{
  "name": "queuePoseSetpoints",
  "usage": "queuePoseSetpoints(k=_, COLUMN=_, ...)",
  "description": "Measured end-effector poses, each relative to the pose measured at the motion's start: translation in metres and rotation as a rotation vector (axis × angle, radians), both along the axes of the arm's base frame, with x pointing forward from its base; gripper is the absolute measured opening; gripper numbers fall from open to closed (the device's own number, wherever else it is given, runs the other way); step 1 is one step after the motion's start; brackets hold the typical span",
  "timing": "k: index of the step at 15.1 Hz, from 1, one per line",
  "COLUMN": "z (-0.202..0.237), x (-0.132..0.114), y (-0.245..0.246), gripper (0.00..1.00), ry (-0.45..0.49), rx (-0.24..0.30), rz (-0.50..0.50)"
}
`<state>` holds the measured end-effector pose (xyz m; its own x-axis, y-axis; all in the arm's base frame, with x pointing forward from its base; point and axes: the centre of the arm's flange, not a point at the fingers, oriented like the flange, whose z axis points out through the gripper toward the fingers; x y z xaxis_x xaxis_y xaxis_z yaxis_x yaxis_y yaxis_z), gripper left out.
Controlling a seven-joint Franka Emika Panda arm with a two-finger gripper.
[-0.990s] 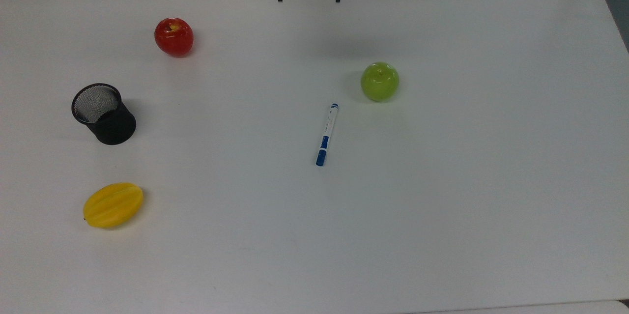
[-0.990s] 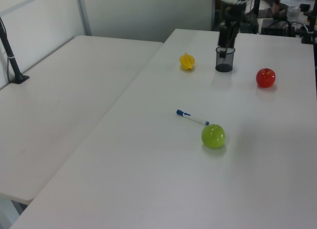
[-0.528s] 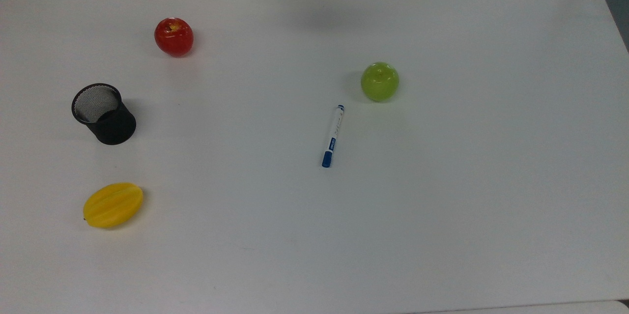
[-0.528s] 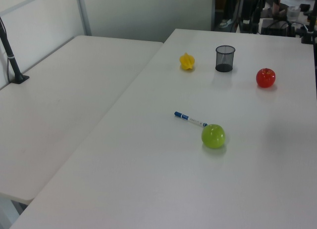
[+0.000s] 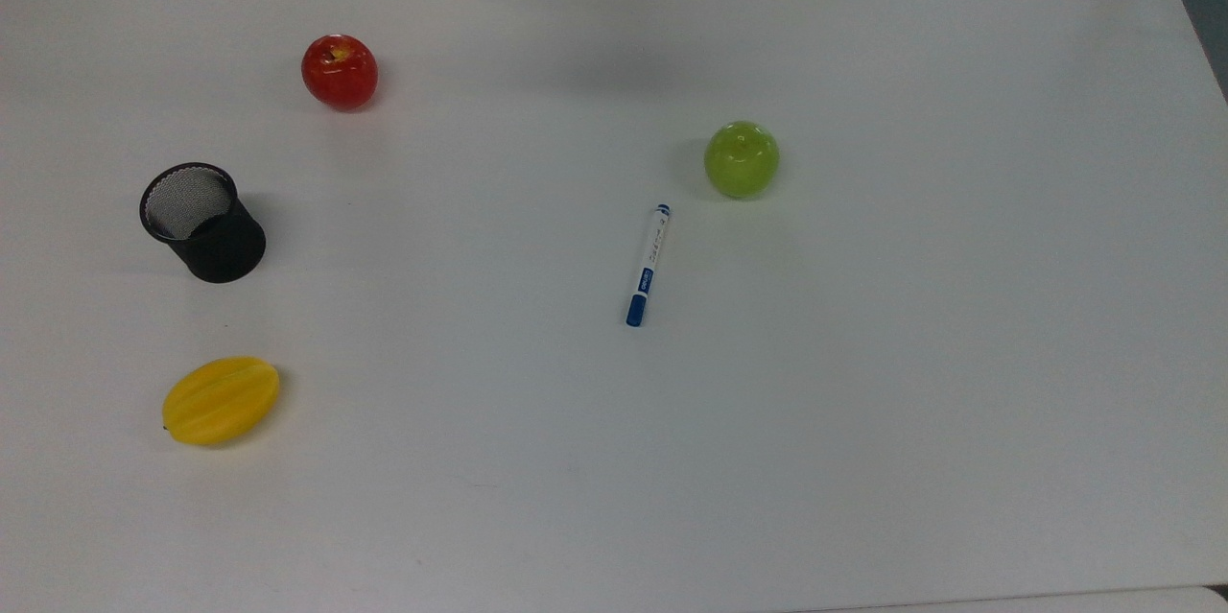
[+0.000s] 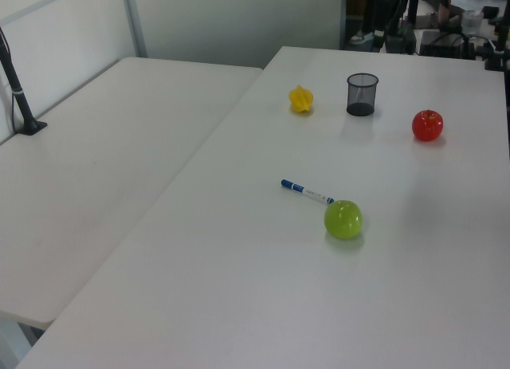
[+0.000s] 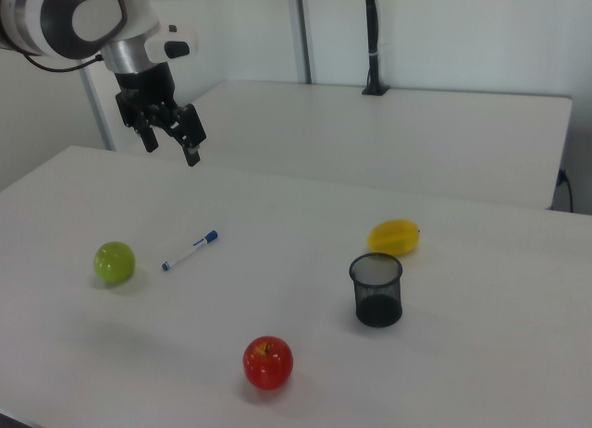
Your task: Take marker pen
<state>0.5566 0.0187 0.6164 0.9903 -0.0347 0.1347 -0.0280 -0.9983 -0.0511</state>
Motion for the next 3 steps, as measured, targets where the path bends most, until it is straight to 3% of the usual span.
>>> queuePoseSetpoints(k=3, z=-0.0019, x=0.0017, y=0.0001, gripper=1.0, ry=0.0, rx=-0.001, rz=0.006)
